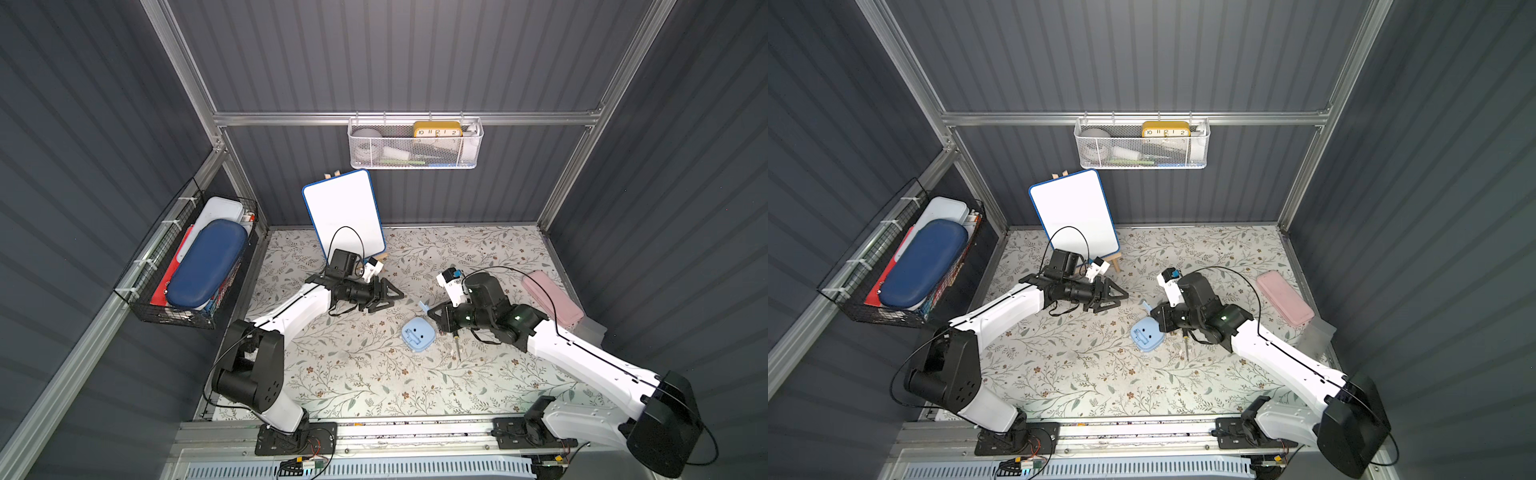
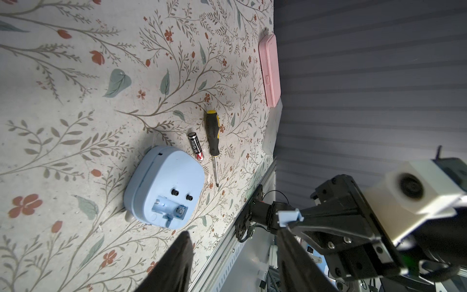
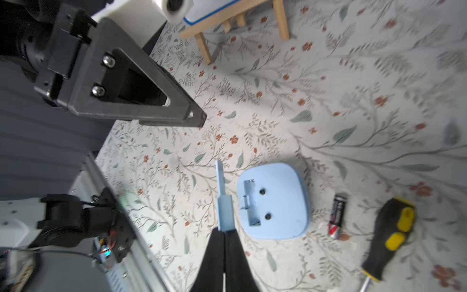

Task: Remove the battery from the alarm
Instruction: Place the cover on the alarm.

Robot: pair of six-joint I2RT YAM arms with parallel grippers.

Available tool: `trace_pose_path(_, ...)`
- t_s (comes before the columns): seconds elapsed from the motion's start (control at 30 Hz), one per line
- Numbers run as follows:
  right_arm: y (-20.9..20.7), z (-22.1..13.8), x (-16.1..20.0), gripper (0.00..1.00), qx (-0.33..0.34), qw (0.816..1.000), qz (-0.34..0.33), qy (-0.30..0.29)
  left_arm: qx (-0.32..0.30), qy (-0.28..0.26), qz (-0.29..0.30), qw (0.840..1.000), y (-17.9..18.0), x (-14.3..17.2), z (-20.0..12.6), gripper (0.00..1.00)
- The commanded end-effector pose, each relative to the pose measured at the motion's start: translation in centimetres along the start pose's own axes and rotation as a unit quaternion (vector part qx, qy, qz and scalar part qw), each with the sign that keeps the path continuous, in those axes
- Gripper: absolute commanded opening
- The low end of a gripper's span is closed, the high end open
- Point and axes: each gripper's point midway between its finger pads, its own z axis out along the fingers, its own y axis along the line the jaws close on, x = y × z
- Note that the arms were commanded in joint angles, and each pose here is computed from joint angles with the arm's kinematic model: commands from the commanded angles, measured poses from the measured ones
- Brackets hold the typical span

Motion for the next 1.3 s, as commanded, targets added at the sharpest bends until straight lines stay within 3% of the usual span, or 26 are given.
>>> trace_pose_path(0.0,2.2,0.9,2.6,0.00,-0.107,0.988,0.082,0.078,0.002,-0.015,0.031,0.999,-0.7,-0.1,-0.8,0.57)
trace_pose_path(0.17,0.6,2.5,3.6,0.00,-0.101,0.982,0.132,0.091,0.001,-0.022,0.038,0.999,-0.7,0.1,-1.0,0.57)
trace_pose_path(0.53,-4.5,5.1,6.0,0.00,0.007,0.978,0.170,0.121,0.004,-0.021,0.047,0.999,-0.4,0.4,-0.9,0.56)
trace_pose_path(0.8,-6.7,5.0,5.0,0.00,0.049,0.980,0.177,0.074,0.015,-0.020,0.052,0.998,-0.6,0.4,-0.8,0.56)
trace_pose_path(1.27,-7.3,6.1,5.4,0.00,0.040,0.975,0.194,0.098,0.024,-0.019,0.057,0.998,-1.0,0.5,-0.9,0.55)
